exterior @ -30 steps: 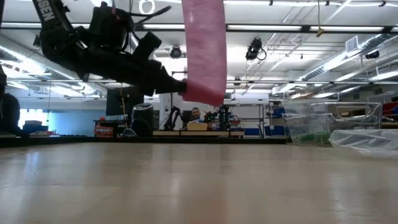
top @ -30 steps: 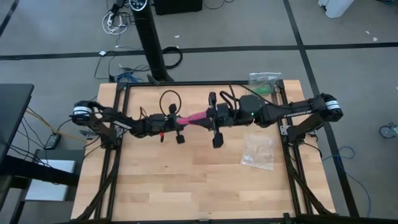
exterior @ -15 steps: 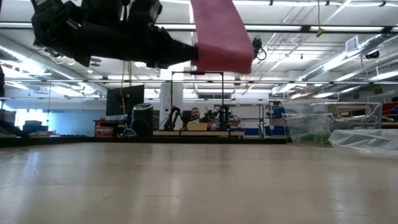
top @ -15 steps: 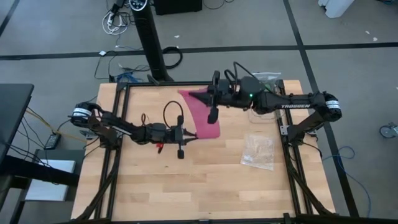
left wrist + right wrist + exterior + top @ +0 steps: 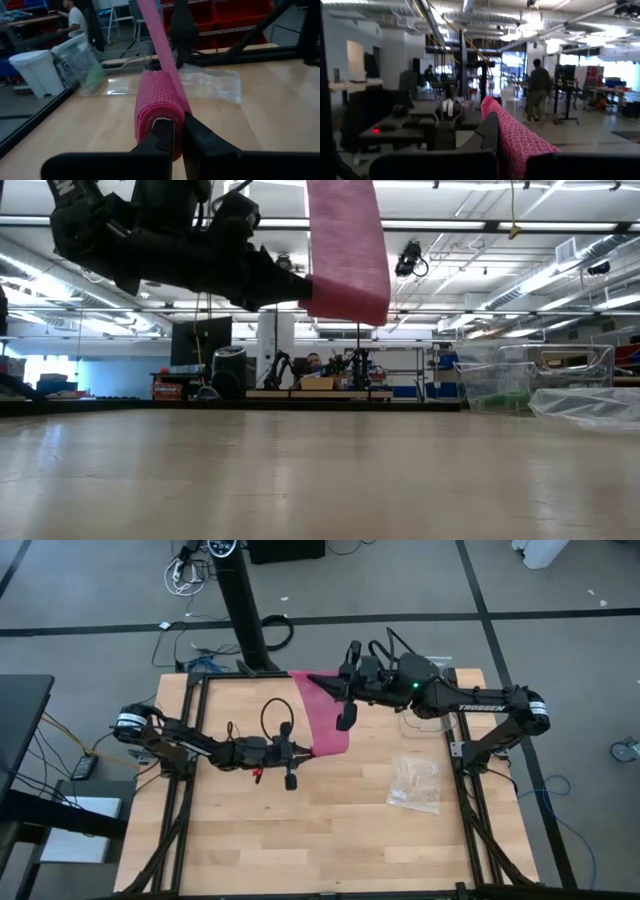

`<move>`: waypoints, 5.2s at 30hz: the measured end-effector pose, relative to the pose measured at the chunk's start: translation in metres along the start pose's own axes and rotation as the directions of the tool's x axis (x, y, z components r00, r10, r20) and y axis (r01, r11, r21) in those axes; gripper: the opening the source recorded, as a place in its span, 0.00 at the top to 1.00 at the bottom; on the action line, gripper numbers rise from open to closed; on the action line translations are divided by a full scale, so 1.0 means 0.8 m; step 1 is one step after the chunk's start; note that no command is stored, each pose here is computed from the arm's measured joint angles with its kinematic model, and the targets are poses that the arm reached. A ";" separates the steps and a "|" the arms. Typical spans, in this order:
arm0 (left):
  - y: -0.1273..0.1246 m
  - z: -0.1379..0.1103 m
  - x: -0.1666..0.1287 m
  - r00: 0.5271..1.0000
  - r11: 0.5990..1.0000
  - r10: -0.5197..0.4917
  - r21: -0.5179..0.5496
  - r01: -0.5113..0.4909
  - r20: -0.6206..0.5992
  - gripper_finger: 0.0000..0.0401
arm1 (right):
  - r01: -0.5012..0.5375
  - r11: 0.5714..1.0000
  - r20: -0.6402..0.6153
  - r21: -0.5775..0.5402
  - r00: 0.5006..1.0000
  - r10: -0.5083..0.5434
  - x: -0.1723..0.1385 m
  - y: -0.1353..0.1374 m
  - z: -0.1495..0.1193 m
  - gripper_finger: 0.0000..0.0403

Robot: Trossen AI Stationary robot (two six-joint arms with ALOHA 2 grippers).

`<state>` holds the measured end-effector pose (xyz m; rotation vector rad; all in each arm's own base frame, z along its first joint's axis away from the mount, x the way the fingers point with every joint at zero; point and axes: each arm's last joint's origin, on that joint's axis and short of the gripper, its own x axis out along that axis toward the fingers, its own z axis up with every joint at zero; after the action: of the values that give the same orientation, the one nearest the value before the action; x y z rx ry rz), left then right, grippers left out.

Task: Roll bandage
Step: Roll the pink bandage

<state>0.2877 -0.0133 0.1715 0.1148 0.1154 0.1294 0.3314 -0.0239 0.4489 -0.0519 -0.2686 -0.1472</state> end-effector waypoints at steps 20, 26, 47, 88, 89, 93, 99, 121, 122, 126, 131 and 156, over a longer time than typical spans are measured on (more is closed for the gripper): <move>-0.062 0.074 0.005 0.954 0.979 -0.186 -0.041 0.201 0.234 0.95 | 0.143 0.988 -0.359 0.060 0.926 -0.112 0.005 -0.037 -0.060 0.93; -0.072 0.088 0.006 0.942 0.973 -0.206 -0.043 0.225 0.263 0.95 | 0.136 0.989 -0.435 0.055 0.895 -0.098 0.009 -0.035 -0.080 0.81; -0.073 0.092 0.004 0.946 0.973 -0.199 -0.066 0.222 0.258 0.95 | 0.106 0.972 -0.566 0.210 0.824 0.032 -0.002 -0.030 -0.093 0.39; 0.018 0.206 -0.127 0.915 0.981 -0.063 -0.142 0.129 0.398 0.95 | -0.179 0.956 -0.197 0.231 0.954 0.226 -0.077 0.027 -0.259 0.30; 0.019 0.208 -0.127 0.915 0.982 -0.063 -0.140 0.129 0.398 0.95 | -0.166 0.961 -0.206 0.220 0.955 0.213 -0.074 0.027 -0.263 0.31; 0.019 0.217 -0.128 0.910 0.985 -0.073 -0.115 0.130 0.407 0.95 | -0.153 0.966 -0.225 0.209 0.954 0.200 -0.063 0.028 -0.273 0.35; 0.022 0.229 -0.133 0.898 0.992 -0.058 -0.079 0.102 0.437 0.95 | -0.172 0.960 -0.252 0.220 0.941 0.226 -0.061 0.041 -0.291 0.58; 0.057 0.195 -0.172 0.908 0.949 0.308 -0.022 -0.315 0.283 0.95 | -0.386 0.871 -0.210 0.303 0.865 0.456 -0.086 0.140 -0.278 0.99; 0.059 0.189 -0.173 0.907 0.945 0.318 -0.019 -0.325 0.276 0.95 | -0.390 0.865 -0.209 0.316 0.861 0.464 -0.088 0.143 -0.277 0.99; 0.062 0.158 -0.173 0.914 0.937 0.338 0.015 -0.350 0.225 0.95 | -0.406 0.854 -0.172 0.326 0.862 0.476 -0.092 0.148 -0.260 1.00; 0.061 0.111 -0.164 0.927 0.927 0.351 0.088 -0.364 0.132 0.95 | -0.420 0.849 -0.098 0.322 0.876 0.471 -0.092 0.144 -0.227 1.00; 0.029 0.032 -0.140 0.991 0.987 0.130 0.092 -0.132 0.032 0.95 | -0.169 0.978 -0.132 0.124 0.974 0.185 0.002 0.060 -0.085 1.00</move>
<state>0.1778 -0.0082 0.2117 0.2184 0.0882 0.2537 0.3581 0.0187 0.3826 0.0460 -0.1273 0.0425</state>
